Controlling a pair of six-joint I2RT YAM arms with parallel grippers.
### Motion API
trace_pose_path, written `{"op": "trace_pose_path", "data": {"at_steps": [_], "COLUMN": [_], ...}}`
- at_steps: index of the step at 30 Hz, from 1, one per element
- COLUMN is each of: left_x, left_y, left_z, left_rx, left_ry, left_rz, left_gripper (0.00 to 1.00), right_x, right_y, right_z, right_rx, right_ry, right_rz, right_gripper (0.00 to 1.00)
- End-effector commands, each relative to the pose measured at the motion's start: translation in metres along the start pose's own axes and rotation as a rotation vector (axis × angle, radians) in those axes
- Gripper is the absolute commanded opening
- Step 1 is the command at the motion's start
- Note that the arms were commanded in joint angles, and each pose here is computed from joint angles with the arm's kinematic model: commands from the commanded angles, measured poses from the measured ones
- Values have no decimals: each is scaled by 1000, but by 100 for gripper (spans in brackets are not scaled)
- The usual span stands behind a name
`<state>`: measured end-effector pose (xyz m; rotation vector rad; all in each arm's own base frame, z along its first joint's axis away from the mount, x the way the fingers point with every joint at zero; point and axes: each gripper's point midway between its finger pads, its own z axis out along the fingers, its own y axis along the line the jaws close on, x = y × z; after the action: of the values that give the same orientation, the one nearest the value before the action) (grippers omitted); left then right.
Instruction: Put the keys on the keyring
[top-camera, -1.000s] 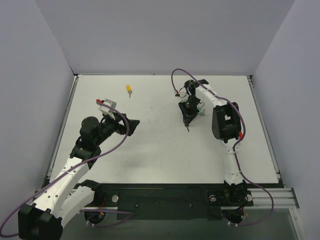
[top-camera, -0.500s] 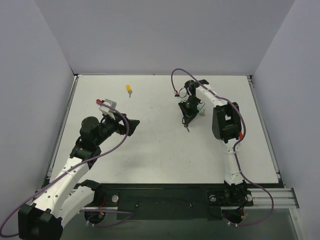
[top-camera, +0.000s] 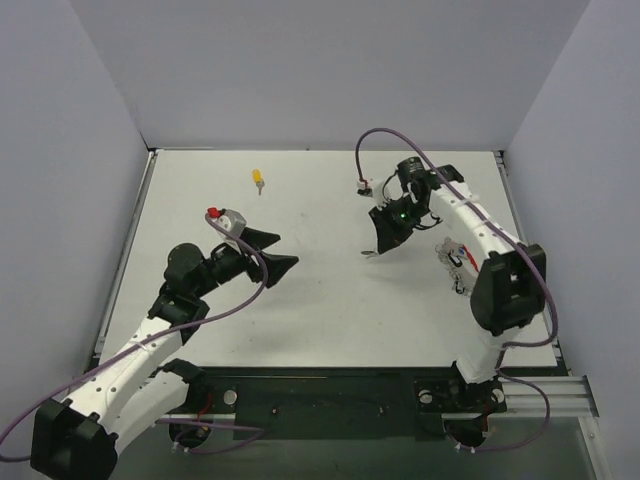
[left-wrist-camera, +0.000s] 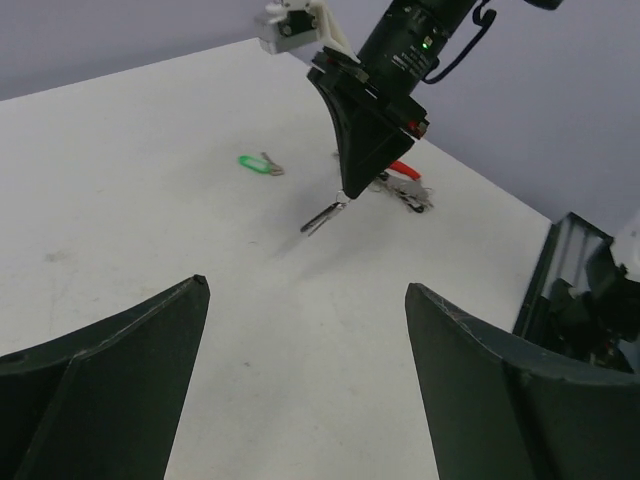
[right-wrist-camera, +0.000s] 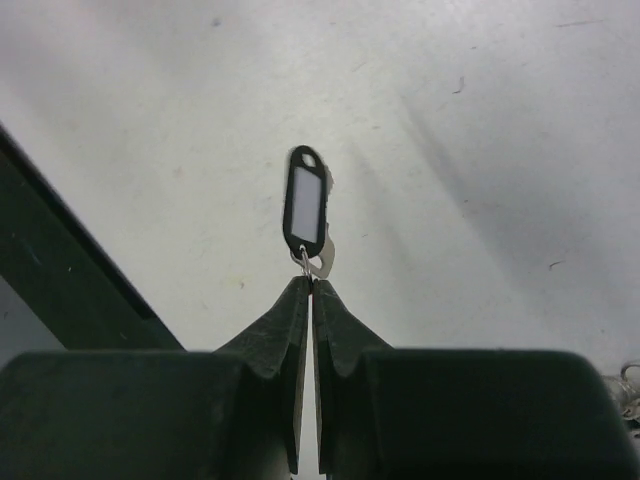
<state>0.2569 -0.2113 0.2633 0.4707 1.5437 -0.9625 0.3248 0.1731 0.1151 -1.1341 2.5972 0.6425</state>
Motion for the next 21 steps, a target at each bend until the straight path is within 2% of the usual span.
{"op": "trace_pose_path", "data": {"at_steps": [1,2,3,4,5,6,10,11,12,14,16,18,21], "left_x": [-10,0,2,10,14,21,45,42,52,59,66,69,74], "left_y": [-57,-76,-76,-99,-100,-116,-135,-138,-140,-145,-151,-160,-176], "left_z": [9,13,18,20,27,31,51,55,61,66,69,71,74], "left_rx": [210,259,236,290,260,292,309,318,328,357,400,440,496], "left_ry": [-70,-43,-43,-26,-24,-11,11,-12,8,-2,-24,-50,-74], "left_rz": [46,44,61,75,108,129,228,245,257,282,307,311,338], "left_gripper": [87,86,85,84,84,84,77,72,70,61,55,51,49], "right_x": [20,27,31,37,39,49,71,73,77,85,91,102,111], "right_y": [53,68,73,86,95,103,127,130,135,141,144,150,158], "right_z": [-33,-41,-44,-53,-65,-61,-70,-73,-73,-73,-73,-73,-69], "right_rx": [-130,-151,-158,-172,-157,-188,-203,-201,-223,-247,-257,-297,-357], "right_ry": [-101,-133,-143,-175,-218,-217,-297,-312,-318,-314,-315,-299,-310], "right_rz": [-216,-244,-283,-309,-366,-371,-505,-534,-542,-593,-689,-740,-819], "right_gripper": [0,0,0,0,0,0,0,0,0,0,0,0,0]}}
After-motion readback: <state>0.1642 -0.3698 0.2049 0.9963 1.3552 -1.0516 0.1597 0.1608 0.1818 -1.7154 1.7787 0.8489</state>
